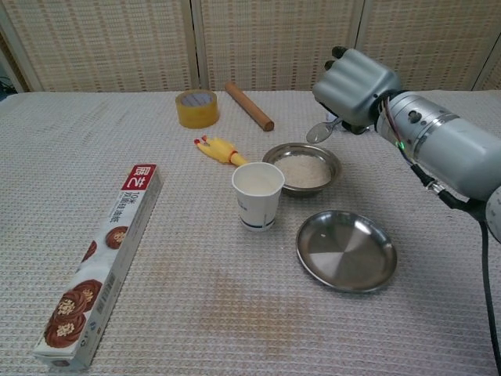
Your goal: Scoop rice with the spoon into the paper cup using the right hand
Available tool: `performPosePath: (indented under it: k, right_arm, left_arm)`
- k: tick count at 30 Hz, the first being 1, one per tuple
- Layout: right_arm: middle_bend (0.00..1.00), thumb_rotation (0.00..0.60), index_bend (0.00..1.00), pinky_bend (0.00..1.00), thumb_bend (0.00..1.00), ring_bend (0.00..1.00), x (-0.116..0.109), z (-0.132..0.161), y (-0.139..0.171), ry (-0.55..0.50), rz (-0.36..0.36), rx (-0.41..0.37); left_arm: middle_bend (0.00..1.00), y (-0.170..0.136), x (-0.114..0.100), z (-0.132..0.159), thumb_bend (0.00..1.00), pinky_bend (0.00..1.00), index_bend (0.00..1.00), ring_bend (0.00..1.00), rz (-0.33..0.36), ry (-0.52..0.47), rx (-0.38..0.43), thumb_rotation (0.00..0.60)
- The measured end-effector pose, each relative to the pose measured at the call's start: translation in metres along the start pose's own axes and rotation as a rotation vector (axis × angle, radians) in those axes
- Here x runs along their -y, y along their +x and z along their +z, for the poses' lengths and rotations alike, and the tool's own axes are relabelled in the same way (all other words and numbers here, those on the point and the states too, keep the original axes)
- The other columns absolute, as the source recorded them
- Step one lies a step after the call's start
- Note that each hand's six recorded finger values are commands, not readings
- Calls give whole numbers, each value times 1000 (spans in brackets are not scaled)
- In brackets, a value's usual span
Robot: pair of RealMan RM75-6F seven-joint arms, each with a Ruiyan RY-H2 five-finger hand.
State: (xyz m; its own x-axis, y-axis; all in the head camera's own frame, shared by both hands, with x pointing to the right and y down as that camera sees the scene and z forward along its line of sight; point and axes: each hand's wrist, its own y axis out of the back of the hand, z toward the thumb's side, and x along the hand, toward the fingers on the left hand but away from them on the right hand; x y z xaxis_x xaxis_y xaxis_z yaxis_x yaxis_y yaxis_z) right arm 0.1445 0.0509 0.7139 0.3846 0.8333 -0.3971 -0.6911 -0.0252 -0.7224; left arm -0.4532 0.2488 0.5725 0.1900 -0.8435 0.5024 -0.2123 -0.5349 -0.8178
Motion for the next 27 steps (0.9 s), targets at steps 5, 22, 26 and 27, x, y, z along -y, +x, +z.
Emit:
performPosePath:
  k: [5, 22, 26, 27]
  right_arm:
    - [548, 600, 816, 106, 337, 173, 4, 19, -7, 149, 7, -51]
    - [548, 600, 819, 106, 337, 182, 6, 45, -6, 113, 30, -111]
    - [548, 600, 819, 106, 337, 182, 7, 45, -5, 42, 49, -104]
    - [548, 600, 819, 106, 337, 182, 7, 45, -5, 22, 55, -102]
  left_arm:
    - [0, 0, -1, -1, 415, 126, 0, 0, 1, -4, -1, 600]
    - [0, 1, 0, -2, 414, 126, 0, 0, -5, -6, -3, 600]
    - [0, 1, 0, -2, 415, 126, 0, 0, -4, -6, -3, 600]
    - [0, 1, 0, -2, 416, 127, 0, 0, -4, -6, -4, 600]
